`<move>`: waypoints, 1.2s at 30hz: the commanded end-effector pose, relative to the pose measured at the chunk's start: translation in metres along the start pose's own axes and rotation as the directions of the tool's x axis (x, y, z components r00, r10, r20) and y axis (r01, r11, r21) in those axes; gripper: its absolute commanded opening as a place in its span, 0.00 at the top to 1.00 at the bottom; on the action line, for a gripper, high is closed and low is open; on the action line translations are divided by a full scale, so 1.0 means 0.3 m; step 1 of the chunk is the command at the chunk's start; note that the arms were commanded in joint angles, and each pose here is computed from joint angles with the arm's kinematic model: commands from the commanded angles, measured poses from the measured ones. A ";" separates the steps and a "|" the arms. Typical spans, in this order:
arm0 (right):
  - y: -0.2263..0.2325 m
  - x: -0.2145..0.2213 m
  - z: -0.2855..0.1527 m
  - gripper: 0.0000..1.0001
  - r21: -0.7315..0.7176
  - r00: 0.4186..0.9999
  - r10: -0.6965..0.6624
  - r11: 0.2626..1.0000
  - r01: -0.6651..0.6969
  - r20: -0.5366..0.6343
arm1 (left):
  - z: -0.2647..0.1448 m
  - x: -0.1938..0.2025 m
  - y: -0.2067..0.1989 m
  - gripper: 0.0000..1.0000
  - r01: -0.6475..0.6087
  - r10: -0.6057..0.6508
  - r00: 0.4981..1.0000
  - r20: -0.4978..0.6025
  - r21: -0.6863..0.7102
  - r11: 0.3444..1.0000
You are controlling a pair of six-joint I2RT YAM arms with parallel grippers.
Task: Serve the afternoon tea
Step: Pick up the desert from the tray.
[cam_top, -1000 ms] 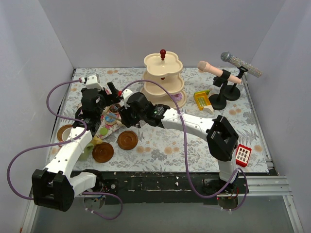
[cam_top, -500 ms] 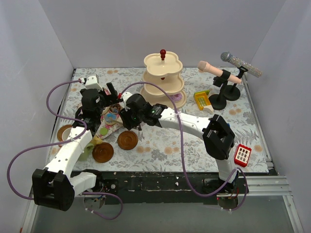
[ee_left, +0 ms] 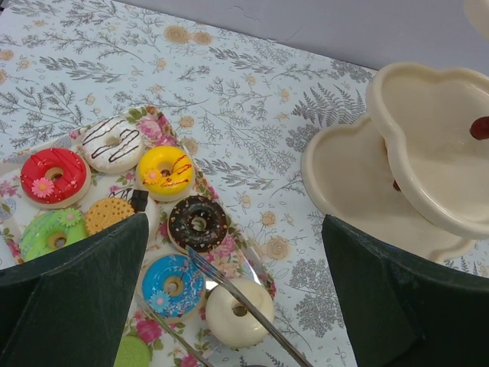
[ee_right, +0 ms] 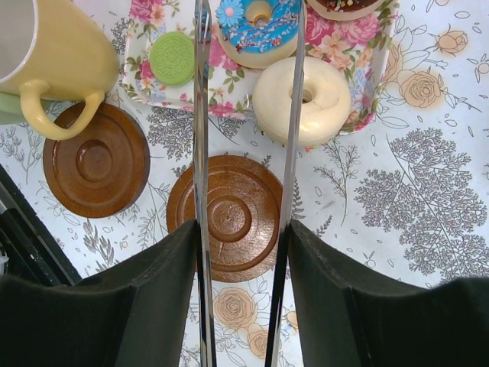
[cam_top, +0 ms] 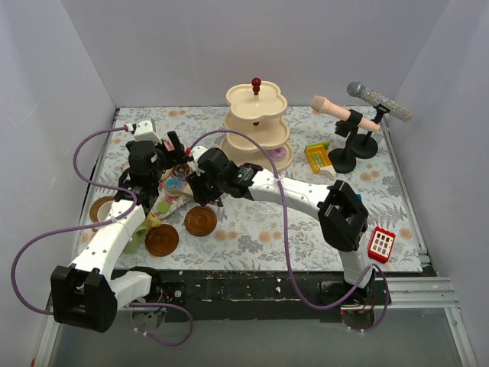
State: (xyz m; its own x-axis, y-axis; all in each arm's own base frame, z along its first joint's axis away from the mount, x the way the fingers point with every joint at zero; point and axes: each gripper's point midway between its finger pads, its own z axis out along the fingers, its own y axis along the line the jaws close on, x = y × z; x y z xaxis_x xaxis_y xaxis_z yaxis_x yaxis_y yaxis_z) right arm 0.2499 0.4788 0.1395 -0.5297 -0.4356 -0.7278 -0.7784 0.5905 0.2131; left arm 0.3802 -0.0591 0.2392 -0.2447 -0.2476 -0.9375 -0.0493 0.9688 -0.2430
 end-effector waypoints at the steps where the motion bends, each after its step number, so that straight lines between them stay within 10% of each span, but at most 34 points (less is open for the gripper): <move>1: 0.011 -0.004 0.010 0.43 -0.001 1.000 0.010 1.000 -0.010 -0.015 | -0.018 -0.033 -0.038 0.02 0.010 -0.011 1.000 0.029 0.046 0.999; 28: 0.021 -0.011 0.013 0.43 -0.008 0.999 0.008 1.000 -0.009 -0.049 | -0.035 -0.100 0.116 0.02 0.053 -0.037 0.994 0.105 -0.162 0.985; 36: 0.054 -0.044 0.025 0.57 -0.051 0.999 0.000 0.999 -0.002 -0.041 | -0.039 -0.105 0.112 0.02 0.047 -0.030 0.994 0.108 -0.157 0.987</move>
State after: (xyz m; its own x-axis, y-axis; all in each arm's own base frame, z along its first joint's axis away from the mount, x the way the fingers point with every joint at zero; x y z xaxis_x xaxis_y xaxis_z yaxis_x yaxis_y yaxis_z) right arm 0.2481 0.4834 0.1249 -0.5659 -0.4831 -0.6681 -0.7710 0.5972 0.2212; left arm 0.3780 -0.0209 0.2427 -0.1897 -0.2743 -0.9427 -0.2203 0.9476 -0.2314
